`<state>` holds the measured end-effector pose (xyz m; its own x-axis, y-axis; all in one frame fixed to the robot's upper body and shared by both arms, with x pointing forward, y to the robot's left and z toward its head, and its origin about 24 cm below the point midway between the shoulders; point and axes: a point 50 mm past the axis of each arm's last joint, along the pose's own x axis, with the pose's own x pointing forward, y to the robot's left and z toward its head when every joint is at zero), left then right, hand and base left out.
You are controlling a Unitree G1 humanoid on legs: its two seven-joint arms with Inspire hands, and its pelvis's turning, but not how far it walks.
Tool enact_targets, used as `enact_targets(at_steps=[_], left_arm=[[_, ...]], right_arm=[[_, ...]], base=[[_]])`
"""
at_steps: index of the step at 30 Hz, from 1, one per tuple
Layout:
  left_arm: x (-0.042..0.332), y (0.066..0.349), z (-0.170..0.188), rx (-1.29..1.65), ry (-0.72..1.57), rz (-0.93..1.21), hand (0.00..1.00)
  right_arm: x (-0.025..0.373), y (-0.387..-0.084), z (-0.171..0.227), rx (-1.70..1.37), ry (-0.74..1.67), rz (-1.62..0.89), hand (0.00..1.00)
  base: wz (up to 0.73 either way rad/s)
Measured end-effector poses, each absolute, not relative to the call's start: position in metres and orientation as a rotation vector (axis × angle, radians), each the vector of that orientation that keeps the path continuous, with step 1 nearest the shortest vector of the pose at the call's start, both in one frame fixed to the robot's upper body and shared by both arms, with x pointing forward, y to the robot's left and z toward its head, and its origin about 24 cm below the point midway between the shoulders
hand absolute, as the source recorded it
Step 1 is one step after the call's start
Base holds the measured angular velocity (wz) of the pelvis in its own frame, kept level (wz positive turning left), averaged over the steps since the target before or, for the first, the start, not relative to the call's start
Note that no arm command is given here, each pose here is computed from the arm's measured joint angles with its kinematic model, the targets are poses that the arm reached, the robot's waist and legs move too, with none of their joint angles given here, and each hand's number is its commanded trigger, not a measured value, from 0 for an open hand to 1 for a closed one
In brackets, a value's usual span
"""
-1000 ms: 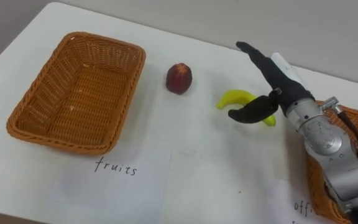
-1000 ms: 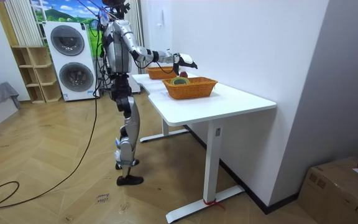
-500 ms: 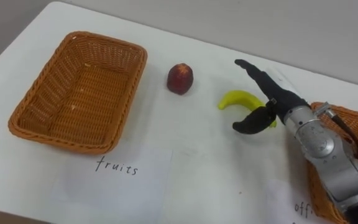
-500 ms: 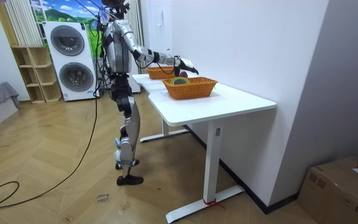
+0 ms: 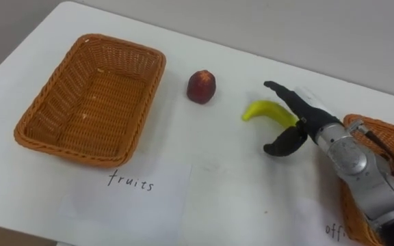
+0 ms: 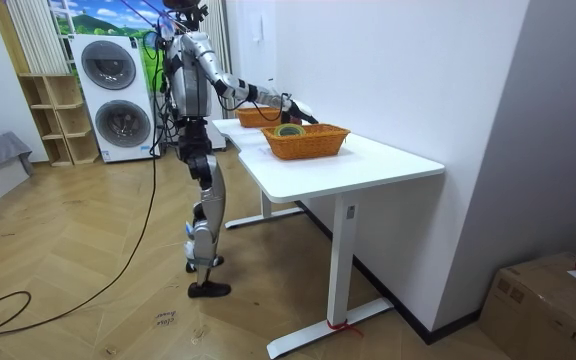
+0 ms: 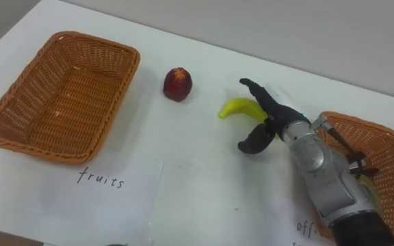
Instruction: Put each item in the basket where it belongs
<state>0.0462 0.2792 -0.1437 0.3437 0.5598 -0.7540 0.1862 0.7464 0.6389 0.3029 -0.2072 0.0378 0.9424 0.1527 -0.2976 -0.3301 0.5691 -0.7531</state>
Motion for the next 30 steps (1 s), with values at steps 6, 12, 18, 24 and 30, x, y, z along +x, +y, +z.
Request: enact_targets(at_steps=[6, 12, 18, 24, 30], left_arm=[[0.047, 0.280, -0.144, 0.730, 1.221, 0.273, 0.00], [0.045, 0.280, -0.144, 0.733, 1.233, 0.274, 0.00], [0.044, 0.281, -0.144, 0.737, 1.241, 0.276, 0.00], [0.044, 0.281, -0.143, 0.743, 1.241, 0.282, 0.00], [0.044, 0.282, -0.143, 0.743, 1.240, 0.282, 0.00]], right_arm=[[0.303, -0.208, 0.037, -0.924, 0.227, 0.284, 0.00], [0.303, -0.208, 0.037, -0.925, 0.227, 0.283, 0.00], [0.310, -0.212, 0.037, -0.949, 0.254, 0.278, 0.00], [0.317, -0.218, 0.036, -0.961, 0.299, 0.275, 0.00], [0.317, -0.221, 0.033, -0.979, 0.322, 0.276, 0.00]], base=[[0.02], [0.02], [0.00], [0.03], [0.02]])
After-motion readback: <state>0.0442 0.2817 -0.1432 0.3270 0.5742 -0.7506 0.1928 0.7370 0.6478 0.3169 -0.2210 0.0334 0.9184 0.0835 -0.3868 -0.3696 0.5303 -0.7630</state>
